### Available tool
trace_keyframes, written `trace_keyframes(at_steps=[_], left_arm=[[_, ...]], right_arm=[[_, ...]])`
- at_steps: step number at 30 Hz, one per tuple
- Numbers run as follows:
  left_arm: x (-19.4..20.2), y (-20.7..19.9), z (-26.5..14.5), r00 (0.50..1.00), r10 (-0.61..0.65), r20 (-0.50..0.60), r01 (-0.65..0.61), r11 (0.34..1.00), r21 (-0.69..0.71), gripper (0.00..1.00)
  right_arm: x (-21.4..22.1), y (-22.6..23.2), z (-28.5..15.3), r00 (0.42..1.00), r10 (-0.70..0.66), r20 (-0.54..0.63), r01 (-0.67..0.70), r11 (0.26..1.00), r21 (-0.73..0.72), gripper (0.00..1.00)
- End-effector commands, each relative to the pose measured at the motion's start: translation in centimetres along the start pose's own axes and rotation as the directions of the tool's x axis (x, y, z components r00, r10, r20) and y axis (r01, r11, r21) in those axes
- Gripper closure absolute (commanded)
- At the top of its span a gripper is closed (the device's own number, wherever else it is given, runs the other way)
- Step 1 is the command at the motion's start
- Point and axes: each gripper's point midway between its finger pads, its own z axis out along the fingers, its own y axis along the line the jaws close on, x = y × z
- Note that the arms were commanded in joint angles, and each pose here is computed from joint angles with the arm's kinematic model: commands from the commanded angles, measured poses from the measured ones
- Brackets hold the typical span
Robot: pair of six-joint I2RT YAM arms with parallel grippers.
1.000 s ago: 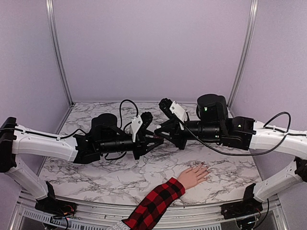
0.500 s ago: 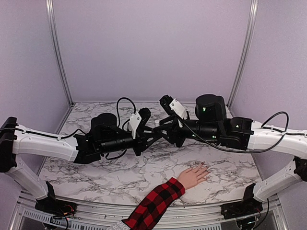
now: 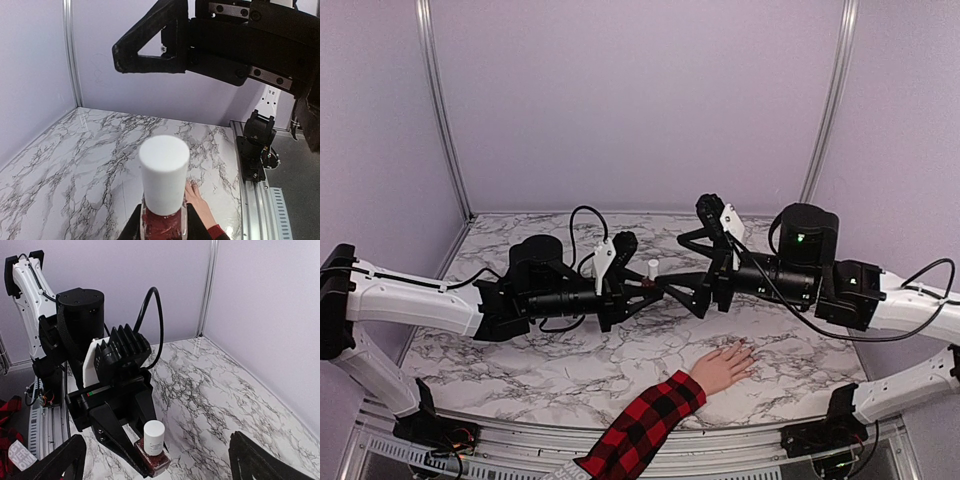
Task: Paint the nails
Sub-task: Screw the nail polish bottle cap onto the nail polish bottle.
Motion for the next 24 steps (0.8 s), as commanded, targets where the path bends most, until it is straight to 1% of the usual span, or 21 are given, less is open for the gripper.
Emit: trace_keyframes(at_steps=[1, 4, 7, 9, 13, 15, 21, 24], left_arm=[[-1.6, -2.9, -0.8, 0.998, 0.041, 0.055, -0.05, 0.985, 0.164, 1.0], [-1.4, -3.9, -1.1, 0.998, 0.044, 0.051, -0.054, 0.974, 0.222, 1.0], [-1.2, -5.1, -1.4, 0.998, 0.046, 0.048, -0.058, 0.956, 0.287, 1.0], [-1.1, -5.8, -1.6, 0.998, 0.045, 0.044, -0.057, 0.942, 0.331, 1.0], [-1.1, -7.2, -2.0, 0.998, 0.041, 0.043, -0.055, 0.909, 0.413, 1.0], [-1.1, -7.7, -2.2, 0.998, 0.039, 0.043, -0.054, 0.896, 0.441, 1.0], [-1.2, -8.8, -2.6, 0.998, 0.039, 0.048, -0.058, 0.867, 0.495, 1.0], [-1.3, -9.0, -2.6, 0.998, 0.04, 0.051, -0.06, 0.86, 0.507, 1.0]], right_arm=[[-2.3, 1.3, -1.6, 0.992, -0.035, 0.123, 0.042, 0.997, -0.06, 0.02], [-1.7, 3.6, -2.3, 0.988, -0.101, 0.12, 0.122, 0.976, -0.181, 0.01], [-0.7, 5.1, -2.3, 0.988, -0.135, 0.081, 0.152, 0.95, -0.272, 0.02], [0.1, 6.1, -2.3, 0.985, -0.162, 0.061, 0.173, 0.925, -0.339, 0.08], [0.2, 7.3, -2.5, 0.982, -0.178, 0.064, 0.189, 0.893, -0.408, 0.3], [0.1, 7.6, -2.6, 0.982, -0.178, 0.069, 0.19, 0.885, -0.424, 0.39], [-0.2, 8.1, -2.7, 0.98, -0.18, 0.084, 0.198, 0.866, -0.458, 0.49], [0.0, 8.5, -2.6, 0.981, -0.177, 0.075, 0.191, 0.854, -0.484, 0.51]])
